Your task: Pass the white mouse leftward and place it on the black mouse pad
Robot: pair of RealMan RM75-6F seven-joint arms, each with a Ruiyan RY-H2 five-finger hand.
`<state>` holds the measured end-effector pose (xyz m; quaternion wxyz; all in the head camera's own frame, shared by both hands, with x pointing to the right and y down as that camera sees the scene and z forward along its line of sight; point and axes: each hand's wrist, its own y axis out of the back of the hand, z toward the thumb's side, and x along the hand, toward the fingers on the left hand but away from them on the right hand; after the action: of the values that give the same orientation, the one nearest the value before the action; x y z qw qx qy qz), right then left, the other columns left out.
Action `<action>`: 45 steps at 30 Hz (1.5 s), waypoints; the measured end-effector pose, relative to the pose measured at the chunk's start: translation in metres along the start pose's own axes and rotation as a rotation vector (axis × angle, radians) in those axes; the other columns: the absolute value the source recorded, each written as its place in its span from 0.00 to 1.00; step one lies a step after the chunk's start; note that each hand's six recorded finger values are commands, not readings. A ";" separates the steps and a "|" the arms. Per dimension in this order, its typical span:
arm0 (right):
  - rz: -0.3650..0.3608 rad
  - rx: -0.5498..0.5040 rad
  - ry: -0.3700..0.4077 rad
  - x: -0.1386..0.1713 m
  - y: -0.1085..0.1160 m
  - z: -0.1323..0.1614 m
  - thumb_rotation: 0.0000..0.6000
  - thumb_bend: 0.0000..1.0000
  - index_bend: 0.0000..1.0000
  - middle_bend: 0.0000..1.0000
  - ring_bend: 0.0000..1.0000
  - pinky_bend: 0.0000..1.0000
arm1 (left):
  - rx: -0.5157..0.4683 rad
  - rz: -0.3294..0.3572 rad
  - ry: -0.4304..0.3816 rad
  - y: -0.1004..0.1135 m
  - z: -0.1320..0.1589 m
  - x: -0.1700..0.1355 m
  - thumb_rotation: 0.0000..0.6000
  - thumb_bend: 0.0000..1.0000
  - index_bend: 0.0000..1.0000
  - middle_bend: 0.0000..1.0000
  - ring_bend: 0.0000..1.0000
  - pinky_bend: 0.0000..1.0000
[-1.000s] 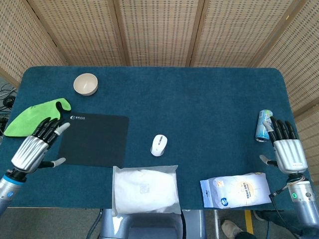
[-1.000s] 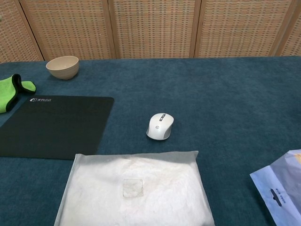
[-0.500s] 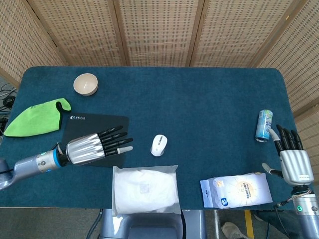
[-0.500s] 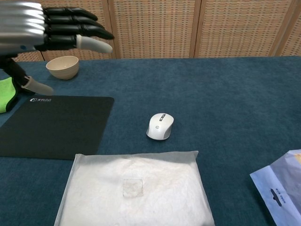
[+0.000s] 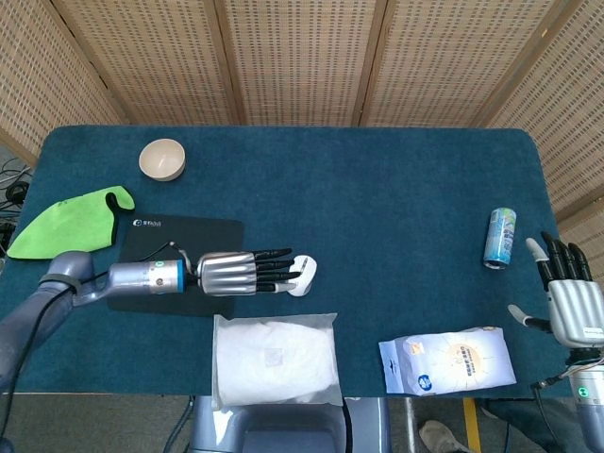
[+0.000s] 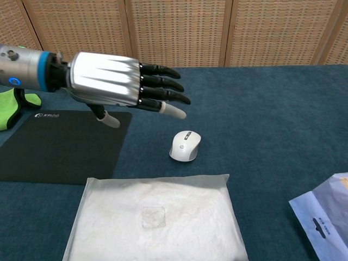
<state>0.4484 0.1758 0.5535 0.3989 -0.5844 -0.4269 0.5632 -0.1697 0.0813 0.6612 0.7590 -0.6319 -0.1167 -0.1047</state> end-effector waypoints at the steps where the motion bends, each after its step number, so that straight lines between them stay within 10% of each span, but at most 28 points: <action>1: -0.001 -0.003 -0.002 0.000 0.001 -0.001 1.00 0.00 0.00 0.00 0.00 0.00 | 0.003 -0.006 -0.007 -0.003 0.000 0.007 1.00 0.16 0.00 0.00 0.00 0.01; 20: 0.027 -0.033 -0.013 0.002 0.008 -0.007 1.00 0.00 0.00 0.00 0.00 0.00 | 0.028 -0.119 -0.074 -0.031 0.018 0.098 1.00 0.13 0.01 0.00 0.00 0.09; 38: 0.025 -0.045 -0.019 0.004 0.013 -0.011 1.00 0.00 0.00 0.00 0.00 0.00 | 0.070 -0.161 -0.094 -0.035 0.025 0.122 1.00 0.20 0.55 0.38 0.30 0.36; 45: 0.029 -0.047 -0.016 0.005 0.012 -0.010 1.00 0.00 0.00 0.00 0.00 0.00 | 0.088 -0.142 -0.074 -0.032 0.018 0.116 1.00 0.23 0.60 0.42 0.33 0.37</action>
<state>0.4593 0.1765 0.5414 0.3733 -0.5952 -0.4349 0.5632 -0.0701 0.0923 0.7305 0.7720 -0.5914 -0.1935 -0.1294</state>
